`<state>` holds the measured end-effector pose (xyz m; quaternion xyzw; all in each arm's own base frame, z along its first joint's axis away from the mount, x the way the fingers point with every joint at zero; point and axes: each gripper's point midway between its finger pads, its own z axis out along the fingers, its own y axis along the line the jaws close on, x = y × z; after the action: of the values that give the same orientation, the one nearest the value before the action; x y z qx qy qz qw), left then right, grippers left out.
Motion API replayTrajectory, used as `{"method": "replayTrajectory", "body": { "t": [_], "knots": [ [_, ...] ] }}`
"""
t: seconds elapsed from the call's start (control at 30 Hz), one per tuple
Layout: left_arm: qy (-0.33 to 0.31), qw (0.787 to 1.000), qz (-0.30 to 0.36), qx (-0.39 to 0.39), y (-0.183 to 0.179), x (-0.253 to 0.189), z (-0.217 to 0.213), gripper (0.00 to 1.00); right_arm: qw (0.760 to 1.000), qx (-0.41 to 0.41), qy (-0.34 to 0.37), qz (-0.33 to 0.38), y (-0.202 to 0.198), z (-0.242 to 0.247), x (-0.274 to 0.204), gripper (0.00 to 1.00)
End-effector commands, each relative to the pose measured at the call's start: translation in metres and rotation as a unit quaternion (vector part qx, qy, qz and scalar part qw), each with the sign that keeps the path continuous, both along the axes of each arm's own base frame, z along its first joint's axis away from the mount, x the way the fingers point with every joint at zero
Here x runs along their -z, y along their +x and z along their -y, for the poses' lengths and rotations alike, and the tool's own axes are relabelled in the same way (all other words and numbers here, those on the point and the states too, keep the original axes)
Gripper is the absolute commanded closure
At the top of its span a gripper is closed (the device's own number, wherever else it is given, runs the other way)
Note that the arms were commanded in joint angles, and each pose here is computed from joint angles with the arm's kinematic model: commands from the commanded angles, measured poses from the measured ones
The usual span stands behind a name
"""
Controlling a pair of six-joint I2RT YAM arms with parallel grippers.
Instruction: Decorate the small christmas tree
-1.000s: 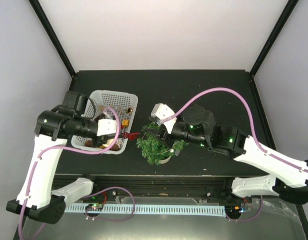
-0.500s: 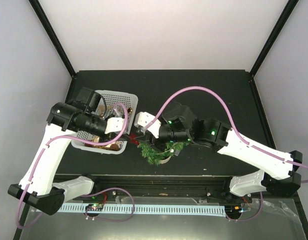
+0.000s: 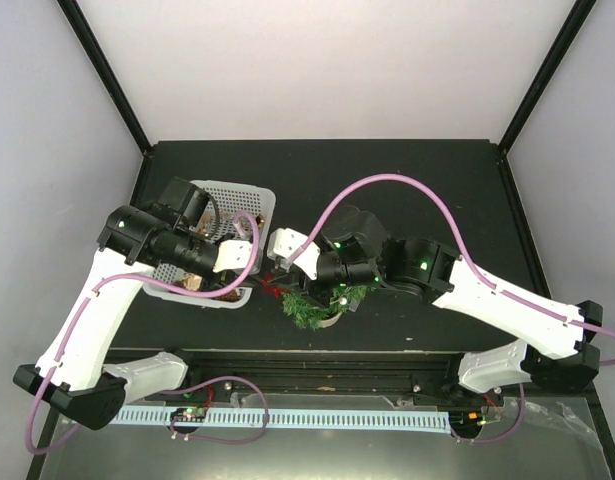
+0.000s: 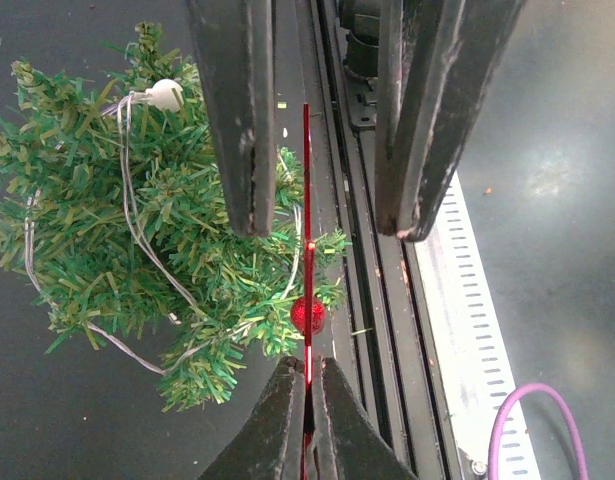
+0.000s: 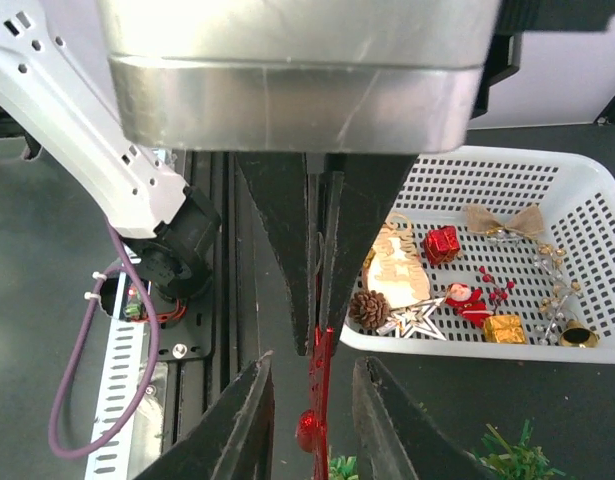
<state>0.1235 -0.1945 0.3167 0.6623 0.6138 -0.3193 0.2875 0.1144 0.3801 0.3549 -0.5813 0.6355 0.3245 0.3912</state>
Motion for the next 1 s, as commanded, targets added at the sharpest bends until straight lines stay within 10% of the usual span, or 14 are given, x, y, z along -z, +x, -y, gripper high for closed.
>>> {"method": "replayTrajectory", "body": {
  "t": [0.0, 0.4, 0.97],
  "knots": [
    [0.0, 1.0, 0.003, 0.0, -0.005, -0.01, 0.0, 0.98, 1.0, -0.015, 0.005, -0.002, -0.005, -0.006, -0.005, 0.77],
    [0.007, 1.0, 0.005, 0.0, -0.006, -0.01, 0.001, 0.98, 1.0, -0.01, -0.01, -0.014, -0.003, -0.008, 0.006, 0.99],
    [0.0, 0.999, 0.036, -0.025, 0.0, -0.024, -0.001, 0.84, 0.998, 0.069, -0.003, -0.003, 0.022, -0.004, 0.005, 0.99]
  ]
}}
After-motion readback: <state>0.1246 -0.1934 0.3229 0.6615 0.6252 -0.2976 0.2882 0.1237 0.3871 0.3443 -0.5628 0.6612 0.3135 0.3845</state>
